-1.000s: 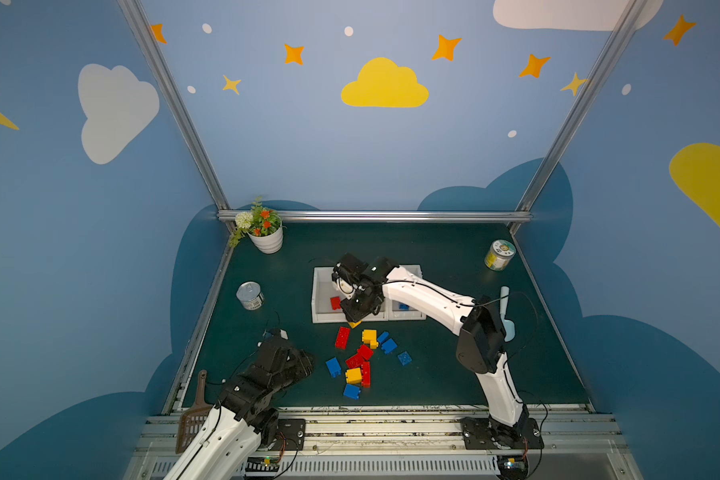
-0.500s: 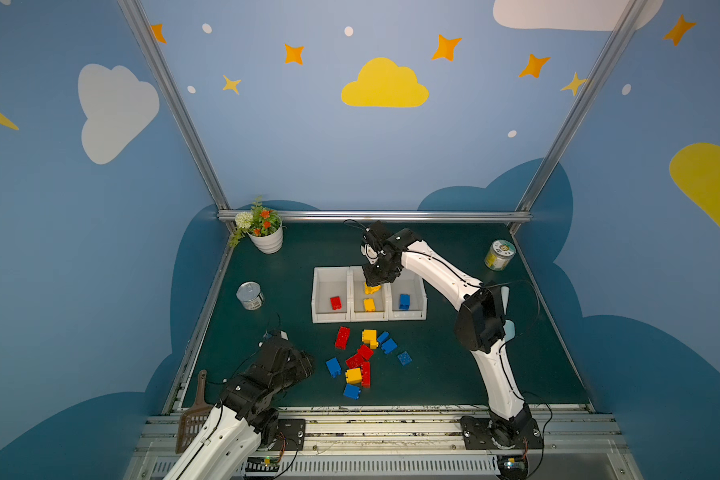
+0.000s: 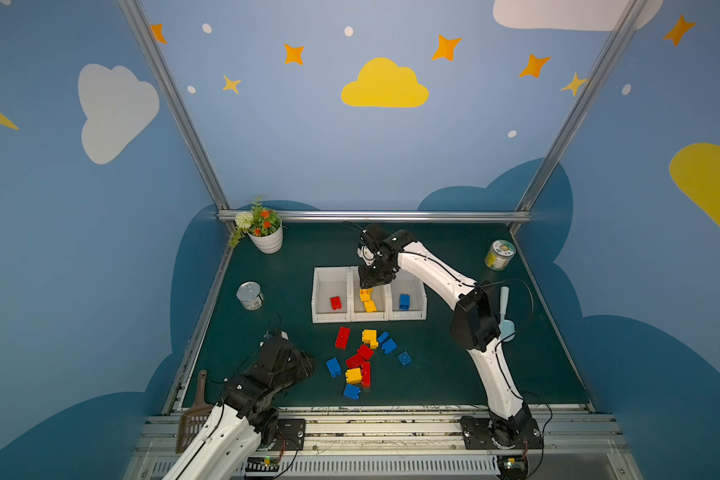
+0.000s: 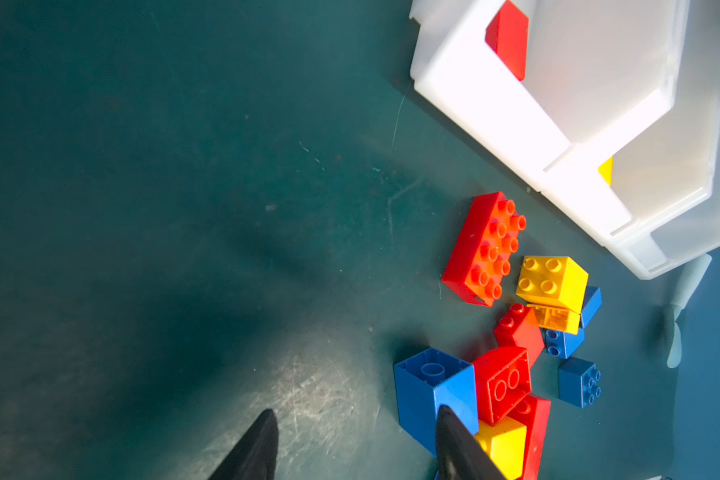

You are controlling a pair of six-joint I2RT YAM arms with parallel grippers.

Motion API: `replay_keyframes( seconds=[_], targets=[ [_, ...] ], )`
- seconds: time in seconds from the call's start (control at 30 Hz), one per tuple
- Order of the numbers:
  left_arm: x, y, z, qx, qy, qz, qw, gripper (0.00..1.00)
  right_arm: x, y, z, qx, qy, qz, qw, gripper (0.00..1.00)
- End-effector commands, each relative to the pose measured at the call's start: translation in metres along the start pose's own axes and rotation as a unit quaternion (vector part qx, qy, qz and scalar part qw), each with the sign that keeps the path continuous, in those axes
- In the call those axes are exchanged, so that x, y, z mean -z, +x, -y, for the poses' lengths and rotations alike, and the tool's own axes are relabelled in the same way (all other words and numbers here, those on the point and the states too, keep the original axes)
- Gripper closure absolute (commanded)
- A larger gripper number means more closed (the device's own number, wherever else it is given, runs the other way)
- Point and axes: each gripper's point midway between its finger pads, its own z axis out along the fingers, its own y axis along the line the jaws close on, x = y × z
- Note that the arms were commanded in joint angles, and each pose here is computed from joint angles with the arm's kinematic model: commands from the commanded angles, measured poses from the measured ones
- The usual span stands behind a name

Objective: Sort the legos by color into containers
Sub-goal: 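Carry the yellow brick into the middle compartment and open the right gripper, then withdraw the right gripper from the bin back beside the pile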

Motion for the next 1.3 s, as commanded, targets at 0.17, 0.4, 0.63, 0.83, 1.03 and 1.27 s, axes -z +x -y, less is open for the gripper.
replay_keyframes(
  seconds=[0.17, 0.4, 0.63, 0.83, 1.03, 1.27],
  targets=[
    [-0.001, 0.002, 0.0, -0.004, 0.001, -0.006, 1.0, 0.39, 0.037, -0.009, -0.012, 0.002, -0.018, 0.032, 0.999, 0.51],
    [0.001, 0.0, 0.005, -0.018, 0.003, -0.009, 1.0, 0.39, 0.067, 0.002, -0.011, 0.004, -0.021, 0.057, 0.998, 0.5],
    [0.001, -0.009, 0.018, -0.041, 0.003, -0.015, 0.999, 0.39, 0.091, 0.025, -0.001, -0.01, -0.025, 0.068, 0.997, 0.49],
    [-0.005, -0.016, 0.034, -0.078, -0.001, -0.025, 0.997, 0.4, 0.103, 0.058, 0.016, -0.028, -0.014, 0.066, 0.997, 0.49],
    [-0.011, -0.027, 0.054, -0.136, -0.011, -0.029, 0.99, 0.39, 0.11, 0.086, 0.04, -0.069, 0.0, 0.069, 0.995, 0.49],
    [-0.027, -0.033, 0.078, -0.184, 0.01, -0.011, 0.983, 0.39, 0.117, 0.115, 0.061, -0.105, 0.017, 0.075, 0.992, 0.48]
  ],
)
